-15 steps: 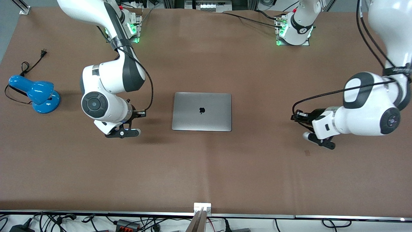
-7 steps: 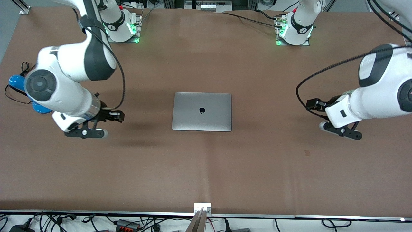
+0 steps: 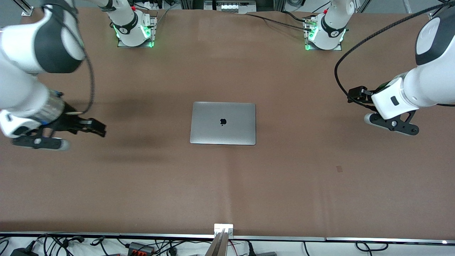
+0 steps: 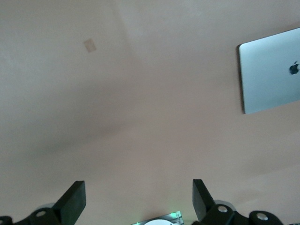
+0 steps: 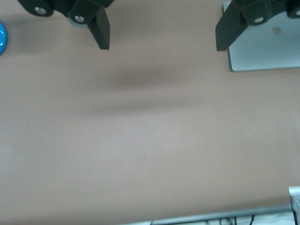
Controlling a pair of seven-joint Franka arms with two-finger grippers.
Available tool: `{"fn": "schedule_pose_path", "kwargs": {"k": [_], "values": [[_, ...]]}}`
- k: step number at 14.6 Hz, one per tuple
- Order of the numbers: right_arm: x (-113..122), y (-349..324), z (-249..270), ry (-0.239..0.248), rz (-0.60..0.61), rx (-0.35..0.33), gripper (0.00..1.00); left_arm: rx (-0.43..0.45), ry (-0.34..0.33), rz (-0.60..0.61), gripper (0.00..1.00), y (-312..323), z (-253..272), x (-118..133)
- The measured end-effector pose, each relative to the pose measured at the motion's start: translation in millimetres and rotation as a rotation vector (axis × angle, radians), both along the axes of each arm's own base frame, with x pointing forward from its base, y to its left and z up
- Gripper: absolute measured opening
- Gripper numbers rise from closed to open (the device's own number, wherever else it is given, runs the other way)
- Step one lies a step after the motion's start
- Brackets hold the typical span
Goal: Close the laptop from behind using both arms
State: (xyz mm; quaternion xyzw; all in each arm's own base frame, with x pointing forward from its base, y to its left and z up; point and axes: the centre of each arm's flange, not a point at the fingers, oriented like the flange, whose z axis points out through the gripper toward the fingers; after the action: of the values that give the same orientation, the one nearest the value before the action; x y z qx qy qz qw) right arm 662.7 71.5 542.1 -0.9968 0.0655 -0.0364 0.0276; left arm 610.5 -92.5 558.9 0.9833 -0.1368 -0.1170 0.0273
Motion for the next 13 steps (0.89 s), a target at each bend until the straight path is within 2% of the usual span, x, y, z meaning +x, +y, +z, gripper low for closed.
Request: {"fn": "schedule_pose_path", "kwargs": {"k": [3,5,9,11,13], "values": [[-1.3,-67.2,19.9,-0.028,-0.062,0.036,1.00,0.044,-0.048,0.035,1.00,-11.1,23.3,-1.1],[-6.4,-91.8,29.0,-0.035,-0.052,-0.002,1.00,0.101,-0.072,0.114,1.00,-14.2,28.1,-0.9],[-13.8,-104.5,36.9,-0.025,0.010,-0.036,1.00,0.143,-0.103,0.258,1.00,-2.9,38.7,-1.0],[-15.8,-111.3,35.3,-0.009,0.039,-0.043,1.00,0.144,-0.103,0.284,1.00,12.6,45.3,-6.0],[-19.1,-113.4,33.4,0.007,0.049,-0.057,1.00,0.161,-0.095,0.287,1.00,27.5,49.1,-21.7]]}}
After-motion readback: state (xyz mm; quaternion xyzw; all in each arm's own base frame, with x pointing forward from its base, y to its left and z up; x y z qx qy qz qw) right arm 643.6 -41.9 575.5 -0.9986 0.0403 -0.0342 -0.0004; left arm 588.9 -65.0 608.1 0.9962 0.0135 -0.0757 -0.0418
